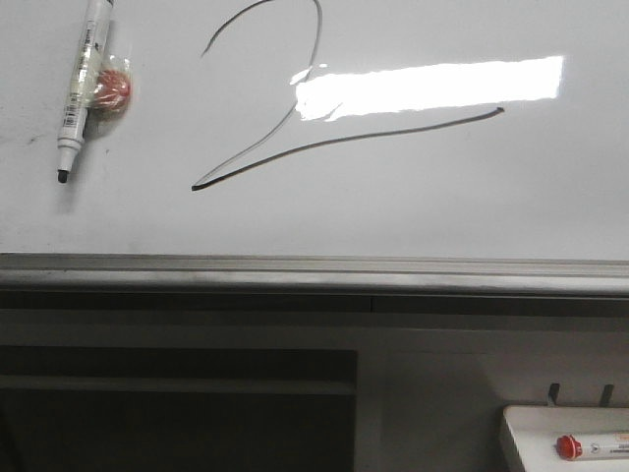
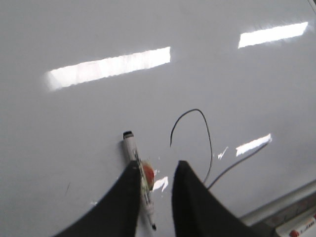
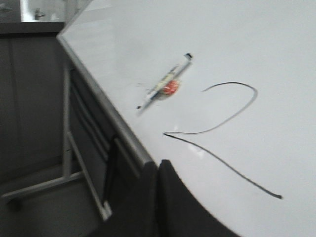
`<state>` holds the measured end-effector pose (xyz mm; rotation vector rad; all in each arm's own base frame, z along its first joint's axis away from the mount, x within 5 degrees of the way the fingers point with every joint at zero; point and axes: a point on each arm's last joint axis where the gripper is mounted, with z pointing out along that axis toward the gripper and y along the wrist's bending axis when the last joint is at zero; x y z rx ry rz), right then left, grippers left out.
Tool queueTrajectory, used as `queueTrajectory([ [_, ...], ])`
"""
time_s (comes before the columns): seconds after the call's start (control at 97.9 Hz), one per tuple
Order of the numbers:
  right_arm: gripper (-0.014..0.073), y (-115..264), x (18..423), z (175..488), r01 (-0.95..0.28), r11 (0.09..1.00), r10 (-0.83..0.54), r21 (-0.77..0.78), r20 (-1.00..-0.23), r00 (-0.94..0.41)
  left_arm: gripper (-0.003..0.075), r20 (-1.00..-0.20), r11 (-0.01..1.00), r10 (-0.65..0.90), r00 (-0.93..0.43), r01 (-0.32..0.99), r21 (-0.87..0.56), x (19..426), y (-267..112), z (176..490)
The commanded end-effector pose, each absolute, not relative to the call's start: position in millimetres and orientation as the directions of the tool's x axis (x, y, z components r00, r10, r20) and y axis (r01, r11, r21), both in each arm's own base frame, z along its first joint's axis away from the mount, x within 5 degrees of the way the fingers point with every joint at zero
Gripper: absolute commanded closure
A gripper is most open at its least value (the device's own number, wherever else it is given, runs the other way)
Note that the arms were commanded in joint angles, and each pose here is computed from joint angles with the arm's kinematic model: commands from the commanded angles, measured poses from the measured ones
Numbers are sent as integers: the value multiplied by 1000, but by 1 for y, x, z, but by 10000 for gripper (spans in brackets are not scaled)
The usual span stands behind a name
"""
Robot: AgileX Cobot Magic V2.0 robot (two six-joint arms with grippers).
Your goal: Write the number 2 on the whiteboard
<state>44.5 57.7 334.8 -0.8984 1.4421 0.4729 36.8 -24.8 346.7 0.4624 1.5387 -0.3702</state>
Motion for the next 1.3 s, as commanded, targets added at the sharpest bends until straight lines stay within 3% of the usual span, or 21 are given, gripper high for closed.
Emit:
queueTrajectory([
  [0.0,655,46,46,329,-650,712,-137,-265,-961,241,741,-997,863,48,52,500,68,21,-16,339],
  [0.163,655,40,43,292,-621,745,-101,-242,-962,254,741,-996,864,35,80,499,70,8,-10,308],
  [0.408,655,40,44,273,-631,741,-115,-231,-969,220,741,-999,857,35,29,513,45,14,-14,295],
  [0.96,655,41,44,271,-632,740,-119,-231,-969,215,741,-999,856,17,27,517,29,16,-16,292],
  [1.082,655,41,44,271,-632,740,-119,-231,-969,215,741,-999,866,37,2,499,33,22,-18,276],
  [1.286,655,41,44,271,-632,740,-119,-231,-969,215,741,-992,929,59,111,357,96,44,-18,236],
])
